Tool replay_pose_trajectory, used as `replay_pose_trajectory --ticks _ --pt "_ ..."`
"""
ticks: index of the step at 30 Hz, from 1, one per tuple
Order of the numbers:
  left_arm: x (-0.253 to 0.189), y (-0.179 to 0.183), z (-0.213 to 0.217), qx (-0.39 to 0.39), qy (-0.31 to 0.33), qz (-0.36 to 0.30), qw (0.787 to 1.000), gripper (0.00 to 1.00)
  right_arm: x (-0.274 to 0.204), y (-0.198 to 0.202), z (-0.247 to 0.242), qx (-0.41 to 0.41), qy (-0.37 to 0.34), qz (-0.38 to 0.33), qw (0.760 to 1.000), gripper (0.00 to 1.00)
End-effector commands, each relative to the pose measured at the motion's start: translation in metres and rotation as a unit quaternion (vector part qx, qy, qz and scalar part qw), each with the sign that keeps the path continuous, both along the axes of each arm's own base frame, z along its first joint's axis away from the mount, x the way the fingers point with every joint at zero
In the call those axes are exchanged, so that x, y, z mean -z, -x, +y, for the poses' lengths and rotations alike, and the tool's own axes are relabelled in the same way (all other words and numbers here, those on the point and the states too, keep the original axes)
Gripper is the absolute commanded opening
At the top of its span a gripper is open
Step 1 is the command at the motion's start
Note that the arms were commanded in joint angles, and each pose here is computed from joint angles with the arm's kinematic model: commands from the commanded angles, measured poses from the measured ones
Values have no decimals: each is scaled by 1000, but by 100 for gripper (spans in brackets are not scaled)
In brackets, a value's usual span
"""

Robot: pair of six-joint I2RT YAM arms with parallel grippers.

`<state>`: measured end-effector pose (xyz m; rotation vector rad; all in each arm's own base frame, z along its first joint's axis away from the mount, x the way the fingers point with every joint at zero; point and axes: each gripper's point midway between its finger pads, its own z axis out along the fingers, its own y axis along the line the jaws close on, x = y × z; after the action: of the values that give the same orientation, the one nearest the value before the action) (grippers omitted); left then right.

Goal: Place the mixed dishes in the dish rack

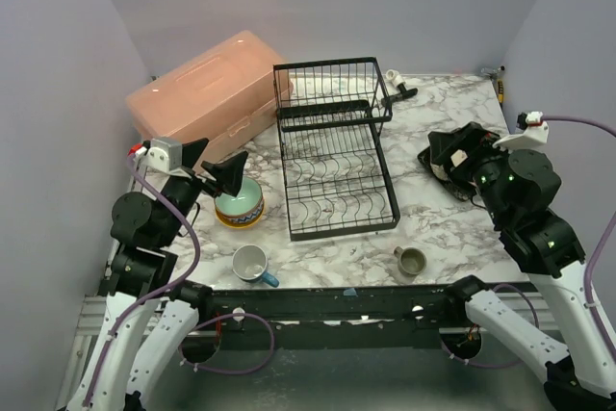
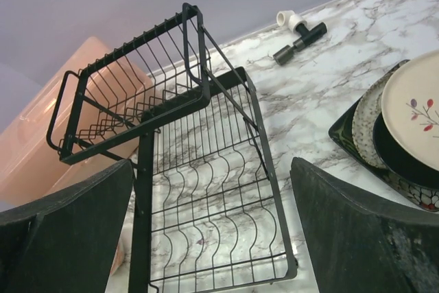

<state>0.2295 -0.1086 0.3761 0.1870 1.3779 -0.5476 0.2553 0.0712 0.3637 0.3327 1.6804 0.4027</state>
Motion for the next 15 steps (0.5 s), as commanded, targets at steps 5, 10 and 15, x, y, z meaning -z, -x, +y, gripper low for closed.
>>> replay_pose_trajectory --ticks 5,10,15 --pt "19 -17 12 -53 22 96 994 99 39 -3 4 8 -19 57 998 100" --pt "56 -16 14 -75 28 219 972 98 73 -5 7 21 -41 99 994 100" --pt "107 3 14 -83 38 336 938 99 102 -6 14 27 -72 136 988 100"
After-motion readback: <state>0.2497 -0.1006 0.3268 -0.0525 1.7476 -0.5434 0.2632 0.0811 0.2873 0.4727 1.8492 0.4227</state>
